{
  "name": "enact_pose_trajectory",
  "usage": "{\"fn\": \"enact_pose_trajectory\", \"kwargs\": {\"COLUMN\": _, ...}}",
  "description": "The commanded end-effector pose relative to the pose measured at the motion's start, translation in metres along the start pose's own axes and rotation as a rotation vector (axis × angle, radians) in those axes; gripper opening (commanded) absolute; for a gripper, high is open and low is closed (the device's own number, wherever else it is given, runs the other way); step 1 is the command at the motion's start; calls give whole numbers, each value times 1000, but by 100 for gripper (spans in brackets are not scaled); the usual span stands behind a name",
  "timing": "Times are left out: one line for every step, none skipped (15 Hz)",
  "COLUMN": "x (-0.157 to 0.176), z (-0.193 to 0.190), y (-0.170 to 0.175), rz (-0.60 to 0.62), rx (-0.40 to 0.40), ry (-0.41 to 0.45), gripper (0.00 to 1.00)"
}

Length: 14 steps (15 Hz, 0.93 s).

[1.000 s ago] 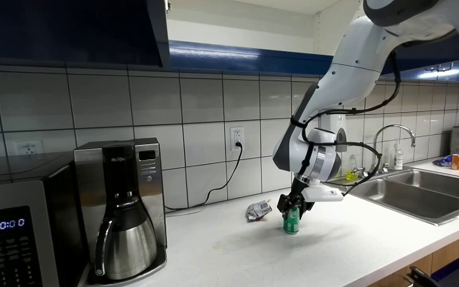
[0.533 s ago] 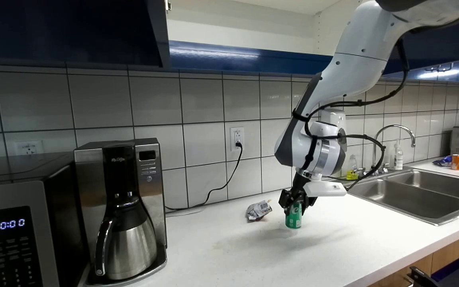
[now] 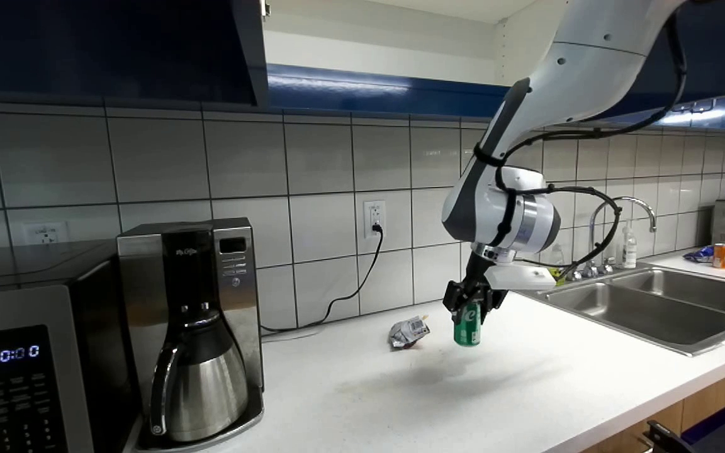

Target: Put the can in the cabinet

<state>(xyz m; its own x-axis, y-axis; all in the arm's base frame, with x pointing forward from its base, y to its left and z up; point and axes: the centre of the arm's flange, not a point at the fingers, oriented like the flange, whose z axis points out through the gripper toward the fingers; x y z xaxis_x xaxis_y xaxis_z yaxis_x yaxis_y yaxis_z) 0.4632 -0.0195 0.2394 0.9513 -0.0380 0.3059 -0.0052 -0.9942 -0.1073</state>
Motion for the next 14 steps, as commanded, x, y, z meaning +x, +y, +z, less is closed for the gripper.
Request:
{"fn": "enact_pose_trajectory", "kwargs": {"x": 2, "z": -54, "y": -10, "rz": 1, "rx": 1, "ry": -20, "gripper": 41}}
{"fn": "enact_pose_trajectory", "kwargs": {"x": 1, "z": -61, "y": -11, "rz": -5, "rx": 0, "ry": -27, "gripper": 41}}
{"fn": "enact_pose_trajectory", "kwargs": {"x": 1, "z": -69, "y": -11, "rz": -12, "rx": -6, "ry": -31, "gripper": 41}}
{"fn": "enact_pose_trajectory", "kwargs": {"x": 1, "z": -76, "y": -12, "rz": -18, "rx": -9, "ry": -36, "gripper": 41}}
{"fn": "enact_pose_trajectory", "kwargs": {"x": 2, "z": -85, "y": -13, "rz": -23, "rx": -13, "ry": -41, "gripper": 41}}
{"fn": "enact_pose_trajectory", "kwargs": {"x": 3, "z": -93, "y": -14, "rz": -27, "rx": -17, "ry": -44, "gripper": 41}}
{"fn": "enact_pose_trajectory", "kwargs": {"x": 4, "z": -102, "y": -15, "rz": -31, "rx": -22, "ry": -48, "gripper": 41}}
{"fn": "enact_pose_trajectory", "kwargs": {"x": 5, "z": -111, "y": -17, "rz": -34, "rx": -30, "ry": -54, "gripper": 41}}
{"fn": "enact_pose_trajectory", "kwargs": {"x": 7, "z": -119, "y": -18, "rz": -36, "rx": -35, "ry": -58, "gripper": 41}}
{"fn": "enact_pose_trajectory", "kwargs": {"x": 8, "z": -128, "y": -20, "rz": -38, "rx": -37, "ry": -62, "gripper": 41}}
{"fn": "enact_pose_trajectory", "kwargs": {"x": 8, "z": -136, "y": -22, "rz": -37, "rx": -41, "ry": -65, "gripper": 41}}
{"fn": "enact_pose_trajectory", "kwargs": {"x": 8, "z": -146, "y": -25, "rz": -39, "rx": -43, "ry": -67, "gripper": 41}}
{"fn": "enact_pose_trajectory", "kwargs": {"x": 8, "z": -154, "y": -27, "rz": -42, "rx": -43, "ry": -72, "gripper": 41}}
{"fn": "enact_pose_trajectory", "kwargs": {"x": 7, "z": -163, "y": -30, "rz": -44, "rx": -42, "ry": -72, "gripper": 41}}
